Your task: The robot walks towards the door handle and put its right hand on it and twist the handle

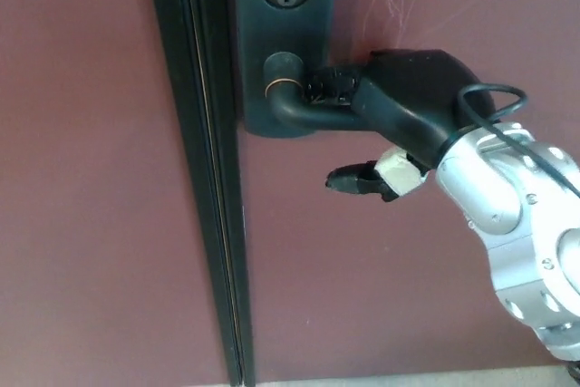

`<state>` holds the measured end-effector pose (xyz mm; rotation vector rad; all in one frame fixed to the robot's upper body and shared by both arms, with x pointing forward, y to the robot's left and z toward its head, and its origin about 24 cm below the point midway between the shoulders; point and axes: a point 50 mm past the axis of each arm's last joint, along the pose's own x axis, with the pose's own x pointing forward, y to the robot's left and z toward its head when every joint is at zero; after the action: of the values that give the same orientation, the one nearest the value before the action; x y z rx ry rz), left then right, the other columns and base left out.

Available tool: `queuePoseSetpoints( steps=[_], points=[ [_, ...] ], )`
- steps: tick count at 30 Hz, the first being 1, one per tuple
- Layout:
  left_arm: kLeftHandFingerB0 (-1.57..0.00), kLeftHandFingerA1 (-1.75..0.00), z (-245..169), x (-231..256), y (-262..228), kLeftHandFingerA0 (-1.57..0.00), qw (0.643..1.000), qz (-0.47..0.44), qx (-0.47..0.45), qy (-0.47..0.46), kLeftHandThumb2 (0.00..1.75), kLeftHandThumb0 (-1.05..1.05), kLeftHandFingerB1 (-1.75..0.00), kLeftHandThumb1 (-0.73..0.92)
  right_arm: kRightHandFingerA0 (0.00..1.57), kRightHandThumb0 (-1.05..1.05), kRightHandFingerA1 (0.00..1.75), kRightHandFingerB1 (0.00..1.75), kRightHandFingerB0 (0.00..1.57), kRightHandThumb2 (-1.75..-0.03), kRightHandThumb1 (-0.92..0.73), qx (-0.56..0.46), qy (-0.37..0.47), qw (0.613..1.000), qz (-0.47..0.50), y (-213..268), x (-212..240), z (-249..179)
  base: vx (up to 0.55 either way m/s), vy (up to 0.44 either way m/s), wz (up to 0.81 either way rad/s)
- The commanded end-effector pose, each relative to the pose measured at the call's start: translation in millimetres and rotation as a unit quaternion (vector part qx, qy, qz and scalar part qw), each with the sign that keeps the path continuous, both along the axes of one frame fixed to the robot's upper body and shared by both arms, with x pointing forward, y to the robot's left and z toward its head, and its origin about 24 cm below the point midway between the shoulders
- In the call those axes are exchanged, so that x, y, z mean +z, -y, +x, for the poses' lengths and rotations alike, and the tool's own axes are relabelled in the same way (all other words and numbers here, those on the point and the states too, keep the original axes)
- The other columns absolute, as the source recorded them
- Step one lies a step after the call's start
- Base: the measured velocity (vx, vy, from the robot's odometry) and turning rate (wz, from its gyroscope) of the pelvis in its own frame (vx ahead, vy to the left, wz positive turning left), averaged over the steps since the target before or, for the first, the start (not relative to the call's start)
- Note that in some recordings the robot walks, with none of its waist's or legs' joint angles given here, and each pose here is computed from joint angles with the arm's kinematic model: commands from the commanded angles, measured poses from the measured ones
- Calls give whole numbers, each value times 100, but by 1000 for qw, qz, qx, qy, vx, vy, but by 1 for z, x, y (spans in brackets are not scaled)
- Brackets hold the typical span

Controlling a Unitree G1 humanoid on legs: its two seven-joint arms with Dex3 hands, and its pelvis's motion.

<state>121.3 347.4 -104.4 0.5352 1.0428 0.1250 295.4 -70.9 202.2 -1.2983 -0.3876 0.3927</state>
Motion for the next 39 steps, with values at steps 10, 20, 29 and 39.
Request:
queuePoseSetpoints(
  steps=[10,20,29,39],
  points=[
    [-56,-48,-5,0,-2,-72,1000,-2,-4,-6,59,-32,-43,59,5,-77,22,26,14,-59,-61,26,-31,999,20,9,67,-19,0,0,0],
    [-56,-48,-10,-1,-3,-72,1000,2,-7,-14,58,-31,-43,59,0,-78,23,25,6,-59,-61,19,-48,999,8,19,86,-21,0,0,0],
    [-56,-47,-9,-2,-1,-71,1000,-4,-7,-12,58,-32,-43,59,0,-88,0,4,0,-89,-53,-1,-61,998,9,30,92,-23,0,0,0],
    [-56,-48,-5,0,-2,-72,1000,-6,-2,-2,58,-31,-43,59,0,-87,0,5,0,-88,-53,-28,-55,998,17,84,111,-52,0,0,0]
  ],
)
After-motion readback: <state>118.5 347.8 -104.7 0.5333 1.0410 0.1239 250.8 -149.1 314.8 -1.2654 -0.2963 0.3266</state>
